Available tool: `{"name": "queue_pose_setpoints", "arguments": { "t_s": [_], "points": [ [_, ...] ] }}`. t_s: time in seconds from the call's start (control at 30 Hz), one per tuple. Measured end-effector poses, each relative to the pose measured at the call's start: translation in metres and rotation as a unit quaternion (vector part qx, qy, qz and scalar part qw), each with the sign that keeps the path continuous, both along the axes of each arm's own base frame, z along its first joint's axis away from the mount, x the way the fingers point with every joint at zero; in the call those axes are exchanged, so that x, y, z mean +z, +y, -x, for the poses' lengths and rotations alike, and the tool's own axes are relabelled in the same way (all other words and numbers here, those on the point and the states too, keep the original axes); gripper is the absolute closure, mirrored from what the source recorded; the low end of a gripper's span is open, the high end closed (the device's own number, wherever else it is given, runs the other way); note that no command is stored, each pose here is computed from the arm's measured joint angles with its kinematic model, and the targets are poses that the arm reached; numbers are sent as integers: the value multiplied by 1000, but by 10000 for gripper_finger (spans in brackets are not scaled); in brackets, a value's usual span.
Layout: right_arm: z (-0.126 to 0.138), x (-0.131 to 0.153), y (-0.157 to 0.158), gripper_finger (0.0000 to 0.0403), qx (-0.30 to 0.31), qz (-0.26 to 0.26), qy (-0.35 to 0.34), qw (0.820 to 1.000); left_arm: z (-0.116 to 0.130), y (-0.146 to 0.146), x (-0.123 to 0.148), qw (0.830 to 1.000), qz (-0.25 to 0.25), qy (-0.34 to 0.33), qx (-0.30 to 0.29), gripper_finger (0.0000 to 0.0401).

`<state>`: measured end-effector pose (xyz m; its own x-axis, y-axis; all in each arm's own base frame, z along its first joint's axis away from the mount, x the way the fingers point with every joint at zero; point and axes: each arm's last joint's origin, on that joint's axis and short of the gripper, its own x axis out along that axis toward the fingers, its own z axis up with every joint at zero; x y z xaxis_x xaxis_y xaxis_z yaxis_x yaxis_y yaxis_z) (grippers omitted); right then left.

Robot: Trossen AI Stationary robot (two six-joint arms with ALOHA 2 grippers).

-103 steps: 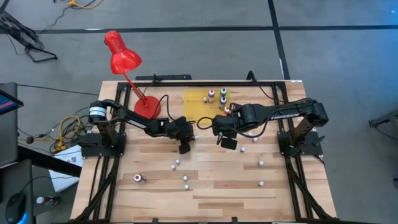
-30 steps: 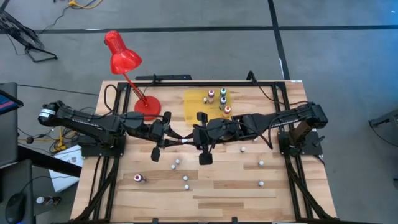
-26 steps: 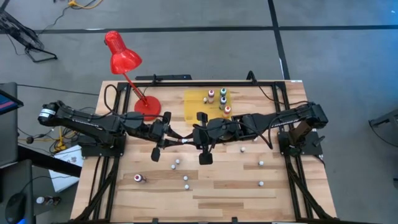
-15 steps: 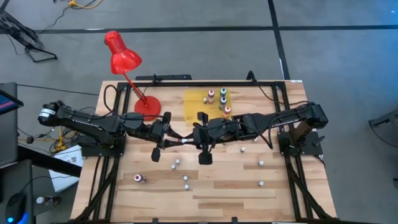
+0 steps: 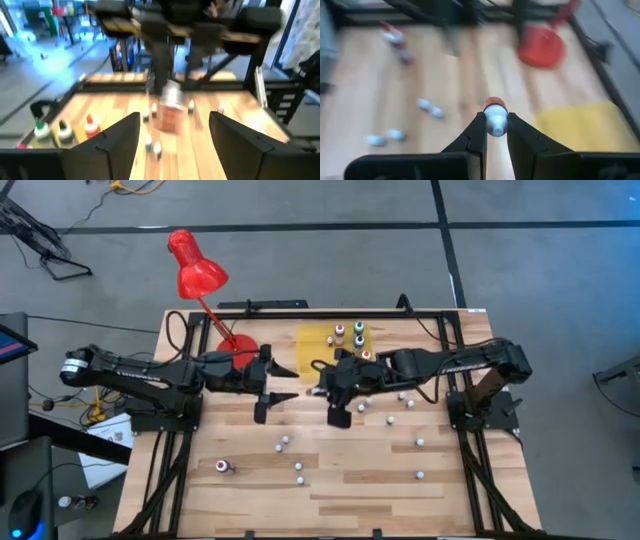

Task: Pick & Place food coloring
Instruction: Put the small orange food coloring bottle into the yellow bin

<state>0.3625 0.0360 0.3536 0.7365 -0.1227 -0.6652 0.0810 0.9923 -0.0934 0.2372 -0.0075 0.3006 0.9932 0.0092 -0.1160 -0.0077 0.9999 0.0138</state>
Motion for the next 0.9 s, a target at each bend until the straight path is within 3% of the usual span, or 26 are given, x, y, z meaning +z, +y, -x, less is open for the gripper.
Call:
{"name": "queue_pose_setpoints", "arguments": {
  "t_s": [0.23, 0.5, 0.67, 0.9],
  "points": [
    [-9, -21, -74, 351, -105, -1, 45, 993, 8, 4, -16, 994, 47, 94, 21, 159],
    [-30, -82, -161, 350, -191, -93, 89, 973, 36, 5, -10, 989, 69, 128, 29, 159],
    [-42, -126, -190, 349, -230, -113, 125, 958, 61, 6, 0, 989, 66, 124, 35, 159],
    [-63, -145, -212, 349, -248, -105, 158, 950, 92, 9, 10, 991, 58, 101, 66, 159]
  ]
}}
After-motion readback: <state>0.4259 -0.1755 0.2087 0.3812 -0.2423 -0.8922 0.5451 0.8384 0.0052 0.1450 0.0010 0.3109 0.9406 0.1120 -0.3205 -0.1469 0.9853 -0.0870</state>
